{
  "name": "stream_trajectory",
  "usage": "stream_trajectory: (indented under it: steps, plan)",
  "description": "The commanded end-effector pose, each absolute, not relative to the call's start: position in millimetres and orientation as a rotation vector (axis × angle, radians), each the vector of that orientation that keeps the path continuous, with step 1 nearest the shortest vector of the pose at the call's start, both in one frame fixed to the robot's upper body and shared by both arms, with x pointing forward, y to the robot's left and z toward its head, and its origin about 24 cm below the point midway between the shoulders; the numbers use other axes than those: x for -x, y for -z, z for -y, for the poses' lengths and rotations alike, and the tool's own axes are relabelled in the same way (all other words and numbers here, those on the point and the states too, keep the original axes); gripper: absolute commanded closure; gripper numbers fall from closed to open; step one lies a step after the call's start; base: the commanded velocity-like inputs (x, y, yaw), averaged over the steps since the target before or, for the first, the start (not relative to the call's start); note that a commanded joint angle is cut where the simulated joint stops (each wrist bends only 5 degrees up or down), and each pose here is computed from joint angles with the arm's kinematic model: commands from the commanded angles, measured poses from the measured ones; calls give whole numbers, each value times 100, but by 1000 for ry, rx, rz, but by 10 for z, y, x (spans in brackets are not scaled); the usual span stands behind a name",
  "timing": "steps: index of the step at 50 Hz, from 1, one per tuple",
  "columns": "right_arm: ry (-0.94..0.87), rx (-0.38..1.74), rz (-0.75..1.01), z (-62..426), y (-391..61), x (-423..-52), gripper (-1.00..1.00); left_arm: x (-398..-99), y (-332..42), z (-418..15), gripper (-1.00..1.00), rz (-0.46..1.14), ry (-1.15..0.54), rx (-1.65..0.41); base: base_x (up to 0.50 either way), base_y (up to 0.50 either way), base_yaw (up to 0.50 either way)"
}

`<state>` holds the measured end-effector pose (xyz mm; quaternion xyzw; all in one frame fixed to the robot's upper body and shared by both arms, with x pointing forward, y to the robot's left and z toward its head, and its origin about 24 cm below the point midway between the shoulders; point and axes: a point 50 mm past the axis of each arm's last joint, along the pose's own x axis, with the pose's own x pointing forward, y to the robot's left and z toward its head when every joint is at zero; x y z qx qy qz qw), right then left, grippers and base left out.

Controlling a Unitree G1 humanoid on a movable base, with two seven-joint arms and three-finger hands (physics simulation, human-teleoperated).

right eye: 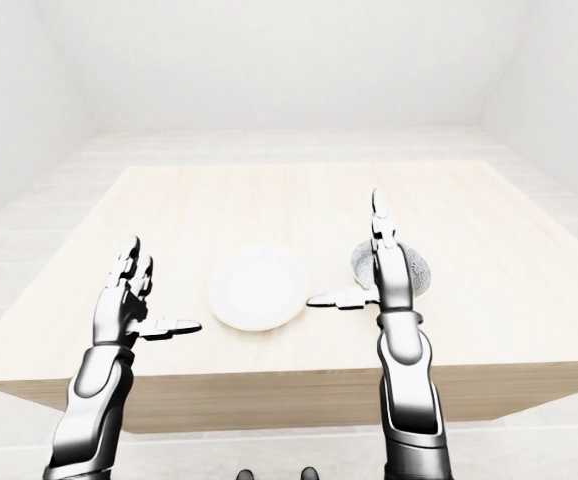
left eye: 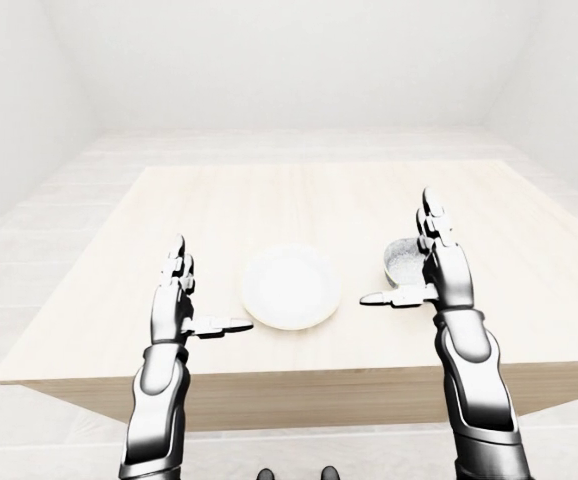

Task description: Put the bowl on the plate.

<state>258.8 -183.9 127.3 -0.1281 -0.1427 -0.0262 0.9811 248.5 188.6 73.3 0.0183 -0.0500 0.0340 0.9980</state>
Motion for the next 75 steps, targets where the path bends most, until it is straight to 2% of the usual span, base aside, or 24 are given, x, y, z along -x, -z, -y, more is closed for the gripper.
stream_trajectory:
  steps: [1,11,25,52,60,75]
  plan:
    - [105,438,311,1893,-1392,-2718,-100,-2489,-762,-1927,-100,104,-75,-47,0,0,0]
    - [192,655,231,1922,-1219,-2835,-100,-2483,-739,-1945,-100,106,-75,-55,0,0,0]
    - [366,864,265,2069,-1293,-2826,-100,-2462,-709,-1986,-100,98,-64,-43,0,0,0]
    - [350,1106,218,2100,-1257,-2793,-100,-2483,-737,-1953,-100,111,-65,-51,0,0,0]
    - [299,1229,140,2115,-1129,-2892,-100,-2492,-773,-1976,-100,112,-68,-49,0,0,0]
    - [284,1286,92,2173,-1085,-2971,-100,-2489,-765,-1967,-100,115,-75,-56,0,0,0]
